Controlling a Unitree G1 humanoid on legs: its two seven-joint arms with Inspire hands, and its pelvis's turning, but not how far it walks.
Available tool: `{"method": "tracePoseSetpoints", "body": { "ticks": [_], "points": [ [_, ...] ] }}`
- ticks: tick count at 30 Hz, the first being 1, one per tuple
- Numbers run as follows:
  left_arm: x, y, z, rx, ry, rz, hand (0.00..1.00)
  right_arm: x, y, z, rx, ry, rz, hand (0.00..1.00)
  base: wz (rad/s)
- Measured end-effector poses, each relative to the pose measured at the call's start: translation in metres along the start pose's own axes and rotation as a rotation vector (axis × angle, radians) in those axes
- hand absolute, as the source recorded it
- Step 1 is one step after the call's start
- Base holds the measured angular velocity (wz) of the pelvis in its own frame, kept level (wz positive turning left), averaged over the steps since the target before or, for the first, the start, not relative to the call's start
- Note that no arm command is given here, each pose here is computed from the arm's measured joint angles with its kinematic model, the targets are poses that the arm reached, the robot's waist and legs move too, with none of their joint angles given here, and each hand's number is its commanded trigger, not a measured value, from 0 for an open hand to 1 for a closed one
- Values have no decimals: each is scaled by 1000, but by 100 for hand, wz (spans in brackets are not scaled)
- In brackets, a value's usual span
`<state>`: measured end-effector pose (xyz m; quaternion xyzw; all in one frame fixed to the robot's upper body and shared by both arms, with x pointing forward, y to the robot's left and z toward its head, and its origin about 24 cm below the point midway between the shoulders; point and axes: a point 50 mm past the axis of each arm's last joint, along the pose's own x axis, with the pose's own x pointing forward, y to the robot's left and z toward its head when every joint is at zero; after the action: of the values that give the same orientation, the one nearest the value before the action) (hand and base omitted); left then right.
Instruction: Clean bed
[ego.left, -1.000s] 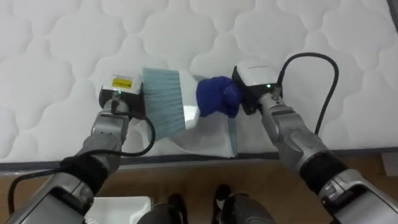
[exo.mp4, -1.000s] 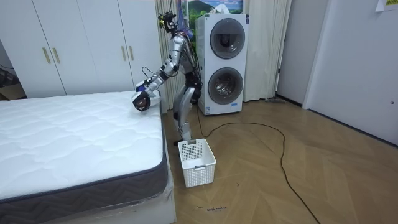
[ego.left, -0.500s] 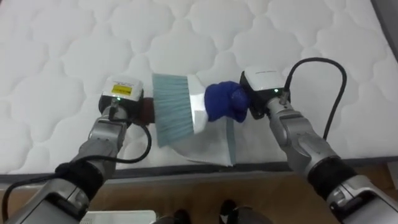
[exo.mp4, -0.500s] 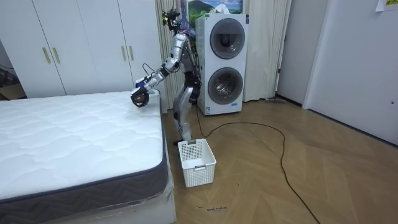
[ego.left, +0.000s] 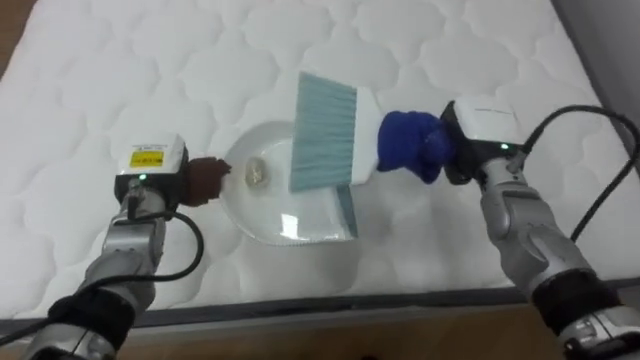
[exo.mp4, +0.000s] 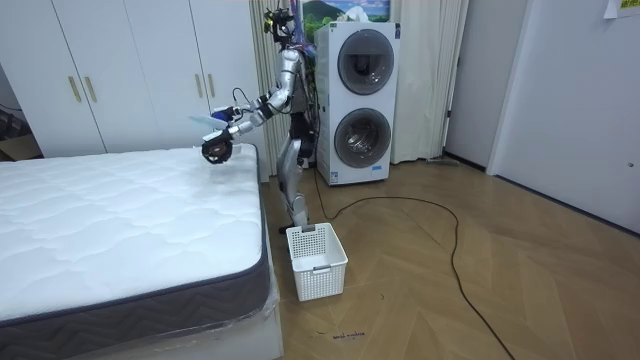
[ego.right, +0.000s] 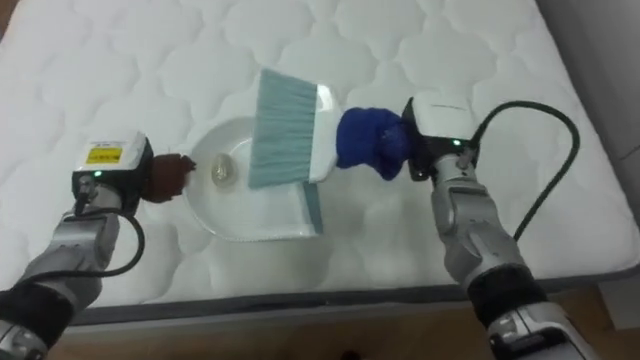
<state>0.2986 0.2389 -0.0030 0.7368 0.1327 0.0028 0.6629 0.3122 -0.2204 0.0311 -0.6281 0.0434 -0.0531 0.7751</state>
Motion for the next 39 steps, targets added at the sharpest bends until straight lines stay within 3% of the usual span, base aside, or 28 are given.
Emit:
{"method": "tracePoseSetpoints", "body": {
  "ticks": [6,8,9,10,11,12,15,17,20,26,36,39],
  "points": [
    [-10,8,-6,-101,16,58,100,-25,-12,-27,137,89,-95,100,28],
    [-12,10,-5,-110,10,70,100,-31,-11,-29,174,100,-95,86,32],
    [-13,10,-3,-121,5,74,100,-34,-9,-30,196,107,-88,77,35],
    [-16,10,-2,-133,-2,81,100,-36,-7,-32,221,121,-83,58,36],
    [-21,6,-3,-158,-1,82,100,-38,-5,-34,257,137,-78,9,24],
    [-24,1,-4,-170,2,76,100,-39,-4,-34,277,144,-73,0,14],
    [-52,-35,-11,-218,33,-3,100,-51,6,-42,367,195,-52,0,21],
    [-80,-65,-20,-220,76,-94,100,-59,11,-51,398,242,-47,0,32],
    [-102,-85,-26,-259,144,-161,100,-59,4,-60,408,278,-94,0,31],
    [-110,-89,-35,-292,198,-141,100,-57,-14,-59,517,284,-221,0,61],
    [-109,-90,-29,-332,207,-149,100,-64,-18,-74,533,364,-329,0,121],
    [-108,-90,-28,-365,219,-176,100,-76,-10,-83,528,416,-321,0,128]
  ]
}}
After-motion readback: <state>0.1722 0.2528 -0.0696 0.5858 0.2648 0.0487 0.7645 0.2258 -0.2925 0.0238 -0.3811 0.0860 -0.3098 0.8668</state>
